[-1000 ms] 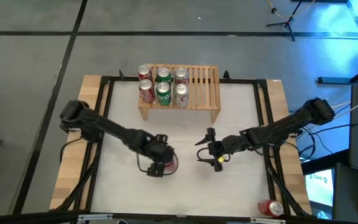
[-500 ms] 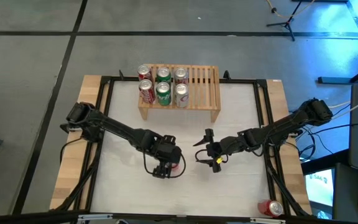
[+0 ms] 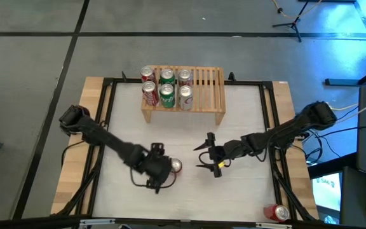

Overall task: Place canned beverage on shelf
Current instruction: Put the top red black soda can on the shelf

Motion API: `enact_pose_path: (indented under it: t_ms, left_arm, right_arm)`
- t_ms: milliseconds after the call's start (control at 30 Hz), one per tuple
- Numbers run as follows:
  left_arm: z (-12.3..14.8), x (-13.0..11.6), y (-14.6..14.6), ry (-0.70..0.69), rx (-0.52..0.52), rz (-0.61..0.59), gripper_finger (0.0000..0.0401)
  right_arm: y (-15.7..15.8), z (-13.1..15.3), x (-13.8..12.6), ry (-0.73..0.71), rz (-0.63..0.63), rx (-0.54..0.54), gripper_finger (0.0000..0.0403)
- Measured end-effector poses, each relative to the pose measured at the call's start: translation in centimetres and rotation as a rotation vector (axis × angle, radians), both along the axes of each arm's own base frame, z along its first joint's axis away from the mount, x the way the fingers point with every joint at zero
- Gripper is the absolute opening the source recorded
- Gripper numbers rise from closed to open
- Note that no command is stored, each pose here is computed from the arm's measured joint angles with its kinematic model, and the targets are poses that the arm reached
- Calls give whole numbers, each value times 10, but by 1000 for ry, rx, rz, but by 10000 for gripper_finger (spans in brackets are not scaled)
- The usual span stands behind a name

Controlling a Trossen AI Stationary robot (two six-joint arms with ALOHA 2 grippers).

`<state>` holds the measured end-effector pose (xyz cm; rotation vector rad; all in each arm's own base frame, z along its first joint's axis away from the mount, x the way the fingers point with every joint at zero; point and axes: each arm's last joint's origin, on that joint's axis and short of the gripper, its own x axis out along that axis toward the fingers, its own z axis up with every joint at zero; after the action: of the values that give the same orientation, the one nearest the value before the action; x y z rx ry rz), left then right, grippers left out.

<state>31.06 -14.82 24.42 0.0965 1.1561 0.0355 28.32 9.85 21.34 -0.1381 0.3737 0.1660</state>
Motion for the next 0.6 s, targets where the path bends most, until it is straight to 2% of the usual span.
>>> enact_pose_path:
  t_ms: [100,267,400,500,600]
  left_arm:
    - [-15,-16,-13,-83,51,87,352]
    - [-53,-27,-32,-262,-11,112,350]
    - [-73,-30,-31,-394,-58,143,353]
    - [-79,-30,-28,-458,-69,179,353]
    - [-84,-31,-22,-488,-40,226,353]
  right_arm:
    - [2,-6,4,1,12,6,312]
    - [4,-14,9,-1,26,14,312]
    - [8,-21,15,-14,64,35,314]
    - [10,-32,19,10,73,32,333]
    - [12,-41,26,27,65,46,371]
